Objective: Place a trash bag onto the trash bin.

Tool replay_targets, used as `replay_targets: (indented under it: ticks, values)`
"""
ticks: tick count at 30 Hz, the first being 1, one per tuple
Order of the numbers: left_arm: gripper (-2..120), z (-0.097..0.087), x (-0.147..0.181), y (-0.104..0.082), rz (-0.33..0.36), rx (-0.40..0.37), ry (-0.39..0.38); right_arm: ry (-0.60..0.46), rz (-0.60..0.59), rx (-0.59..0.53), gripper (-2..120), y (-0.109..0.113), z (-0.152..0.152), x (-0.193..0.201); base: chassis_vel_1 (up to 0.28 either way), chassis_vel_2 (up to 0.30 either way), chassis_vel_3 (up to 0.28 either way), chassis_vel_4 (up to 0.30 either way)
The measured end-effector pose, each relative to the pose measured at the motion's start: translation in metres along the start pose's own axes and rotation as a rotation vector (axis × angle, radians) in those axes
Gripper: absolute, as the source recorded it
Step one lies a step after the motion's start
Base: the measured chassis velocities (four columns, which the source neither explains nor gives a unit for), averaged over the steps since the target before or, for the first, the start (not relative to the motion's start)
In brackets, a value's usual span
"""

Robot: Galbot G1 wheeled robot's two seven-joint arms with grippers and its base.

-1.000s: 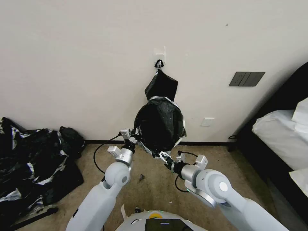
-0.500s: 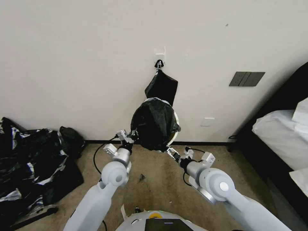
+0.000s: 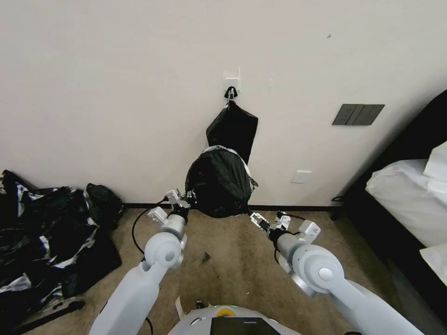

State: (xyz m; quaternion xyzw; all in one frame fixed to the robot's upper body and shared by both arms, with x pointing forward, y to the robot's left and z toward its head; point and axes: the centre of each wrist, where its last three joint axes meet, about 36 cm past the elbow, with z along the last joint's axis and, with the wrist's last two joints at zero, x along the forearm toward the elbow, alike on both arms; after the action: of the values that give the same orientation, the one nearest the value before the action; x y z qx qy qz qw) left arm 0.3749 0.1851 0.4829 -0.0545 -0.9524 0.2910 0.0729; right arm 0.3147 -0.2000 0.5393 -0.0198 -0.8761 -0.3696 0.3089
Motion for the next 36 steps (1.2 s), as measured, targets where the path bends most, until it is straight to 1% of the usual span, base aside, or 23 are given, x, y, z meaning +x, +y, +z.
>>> replay_targets:
  ticks: [4, 8, 10, 12, 13, 15, 17, 19, 20, 21, 22, 23, 24, 25, 26, 28, 29, 30, 31, 33, 34, 35, 36]
  values:
    - [1, 0.001, -0.001, 0.001, -0.018, 0.0, 0.011, -0.008, 0.004, 0.007, 100, 0.002, 0.0, 0.005, 0.0, 0.0, 0.0, 0.0]
    - [1, 0.004, -0.004, 0.003, -0.031, -0.007, 0.015, -0.033, -0.01, 0.047, 100, 0.003, 0.003, 0.009, 0.0, 0.0, 0.0, 0.0]
    - [1, 0.006, -0.006, 0.007, -0.036, -0.011, 0.018, -0.074, -0.044, 0.1, 100, 0.004, 0.005, 0.014, 0.0, 0.0, 0.0, 0.0]
    - [1, 0.01, -0.009, 0.014, -0.025, -0.008, 0.022, -0.154, -0.115, 0.188, 100, 0.004, 0.003, 0.021, 0.0, 0.0, 0.0, 0.0]
    - [1, 0.01, -0.009, 0.014, -0.025, -0.008, 0.022, -0.154, -0.115, 0.188, 100, 0.004, 0.003, 0.021, 0.0, 0.0, 0.0, 0.0]
    - [1, 0.016, -0.012, 0.021, -0.024, -0.003, 0.032, -0.232, -0.192, 0.268, 100, 0.006, -0.005, 0.027, 0.0, 0.0, 0.0, 0.0]
    - [1, 0.017, -0.012, 0.023, -0.018, -0.002, 0.034, -0.255, -0.219, 0.295, 100, 0.007, -0.009, 0.028, 0.0, 0.0, 0.0, 0.0]
    - [1, 0.02, -0.012, 0.024, 0.003, 0.004, 0.029, -0.296, -0.298, 0.381, 100, 0.008, -0.015, 0.03, 0.0, 0.0, 0.0, 0.0]
    - [1, 0.02, -0.012, 0.024, 0.003, 0.004, 0.029, -0.296, -0.298, 0.381, 100, 0.008, -0.015, 0.03, 0.0, 0.0, 0.0, 0.0]
    - [1, 0.022, -0.012, 0.025, 0.029, 0.004, 0.021, -0.317, -0.357, 0.463, 100, 0.008, -0.019, 0.029, 0.0, 0.0, 0.0, 0.0]
    - [1, 0.026, -0.012, 0.027, 0.07, -0.012, 0.0, -0.349, -0.412, 0.589, 100, 0.006, -0.026, 0.022, 0.0, 0.0, 0.0, 0.0]
    - [1, 0.028, -0.012, 0.028, 0.087, -0.024, -0.012, -0.357, -0.429, 0.631, 100, 0.005, -0.029, 0.02, 0.0, 0.0, 0.0, 0.0]
    - [1, 0.028, -0.012, 0.028, 0.087, -0.024, -0.012, -0.357, -0.429, 0.631, 100, 0.005, -0.029, 0.02, 0.0, 0.0, 0.0, 0.0]
    - [1, 0.032, -0.013, 0.031, 0.113, -0.041, -0.029, -0.363, -0.458, 0.69, 100, 0.006, -0.036, 0.016, 0.0, 0.0, 0.0, 0.0]
    - [1, 0.037, -0.014, 0.035, 0.151, -0.06, -0.047, -0.357, -0.485, 0.702, 100, 0.01, -0.046, 0.012, 0.0, 0.0, 0.0, 0.0]
    - [1, 0.037, -0.014, 0.036, 0.153, -0.061, -0.048, -0.355, -0.486, 0.701, 100, 0.01, -0.046, 0.012, 0.0, 0.0, 0.0, 0.0]
    - [1, 0.042, -0.013, 0.041, 0.189, -0.078, -0.065, -0.333, -0.517, 0.646, 100, 0.019, -0.06, 0.01, 0.0, 0.0, 0.0, 0.0]
    - [1, 0.042, -0.013, 0.041, 0.189, -0.078, -0.065, -0.333, -0.517, 0.646, 100, 0.019, -0.06, 0.01, 0.0, 0.0, 0.0, 0.0]
    - [1, 0.045, -0.012, 0.044, 0.21, -0.081, -0.072, -0.313, -0.538, 0.585, 100, 0.024, -0.069, 0.01, 0.0, 0.0, 0.0, 0.0]
    - [1, 0.048, -0.009, 0.047, 0.251, -0.083, -0.08, -0.253, -0.57, 0.4, 100, 0.036, -0.086, 0.011, 0.0, 0.0, 0.0, 0.0]
    - [1, 0.048, -0.009, 0.047, 0.251, -0.083, -0.08, -0.253, -0.57, 0.4, 100, 0.036, -0.086, 0.011, 0.0, 0.0, 0.0, 0.0]
    - [1, 0.049, -0.008, 0.048, 0.264, -0.083, -0.084, -0.223, -0.584, 0.282, 100, 0.042, -0.098, 0.012, 0.0, 0.0, 0.0, 0.0]
    - [1, 0.049, -0.006, 0.047, 0.273, -0.082, -0.087, -0.201, -0.592, 0.214, 99, 0.045, -0.104, 0.011, 0.0, 0.0, 0.0, 0.0]
